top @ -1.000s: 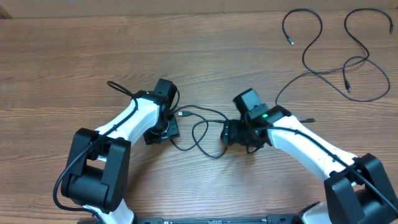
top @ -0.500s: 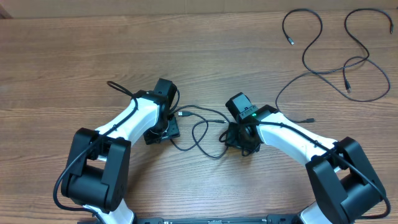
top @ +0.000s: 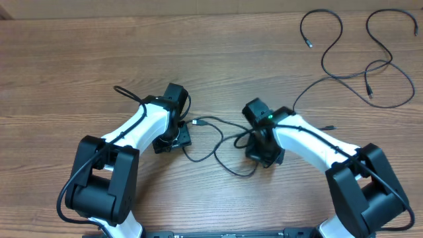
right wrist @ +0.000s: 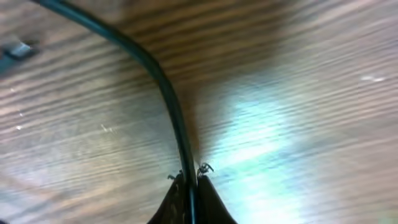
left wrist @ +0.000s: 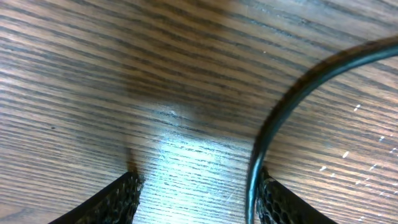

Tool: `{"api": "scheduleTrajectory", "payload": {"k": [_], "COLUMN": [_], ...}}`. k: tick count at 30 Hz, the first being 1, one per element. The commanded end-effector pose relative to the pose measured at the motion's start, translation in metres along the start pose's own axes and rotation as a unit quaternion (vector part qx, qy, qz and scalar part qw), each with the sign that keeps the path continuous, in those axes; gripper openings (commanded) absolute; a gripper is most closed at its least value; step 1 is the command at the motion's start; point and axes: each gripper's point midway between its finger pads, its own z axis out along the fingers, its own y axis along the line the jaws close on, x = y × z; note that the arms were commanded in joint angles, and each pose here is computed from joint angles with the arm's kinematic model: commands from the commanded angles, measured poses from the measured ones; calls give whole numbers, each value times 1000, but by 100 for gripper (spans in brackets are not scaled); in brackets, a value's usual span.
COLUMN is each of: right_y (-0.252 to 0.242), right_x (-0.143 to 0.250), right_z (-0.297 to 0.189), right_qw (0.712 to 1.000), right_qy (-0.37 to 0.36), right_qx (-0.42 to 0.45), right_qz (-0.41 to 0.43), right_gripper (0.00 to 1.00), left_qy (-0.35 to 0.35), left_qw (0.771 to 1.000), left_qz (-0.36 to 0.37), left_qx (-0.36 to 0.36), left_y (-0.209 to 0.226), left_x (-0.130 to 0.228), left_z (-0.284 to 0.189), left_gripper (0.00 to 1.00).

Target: Untangle cables

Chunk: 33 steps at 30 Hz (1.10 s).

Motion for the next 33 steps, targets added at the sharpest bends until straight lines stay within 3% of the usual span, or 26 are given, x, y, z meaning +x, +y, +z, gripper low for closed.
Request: {"api": "scheduleTrajectory", "payload": {"k": [1,8,18,27,33], "right_y": [9,10,7,8,-9], "right_x": [-31,-33,-30,-34,-51], "right_z": [-51,-113,-120,-120,-123], "right_qw": [999,992,992,991,988], "right_qy": [-46,-69,-68,-76,-119], "right_qx": [-28,-40,-36,-38,15], "right_qz": [-7,-94,-102,-102,-95], "right_gripper": [4,4,4,4,4], "left_qy": [36,35,49,53,48], "left_qw": [999,999,998,997,998], "left_qz": [4,4,4,4,4], "left_qx": [-37,-36,-45,-49,-48], "left_y": [14,14,17,9,1], "left_x": [15,15,19,6,-7], "left_z": [25,25,19,-15,-52], "left_gripper": [61,38,4,4,4]}}
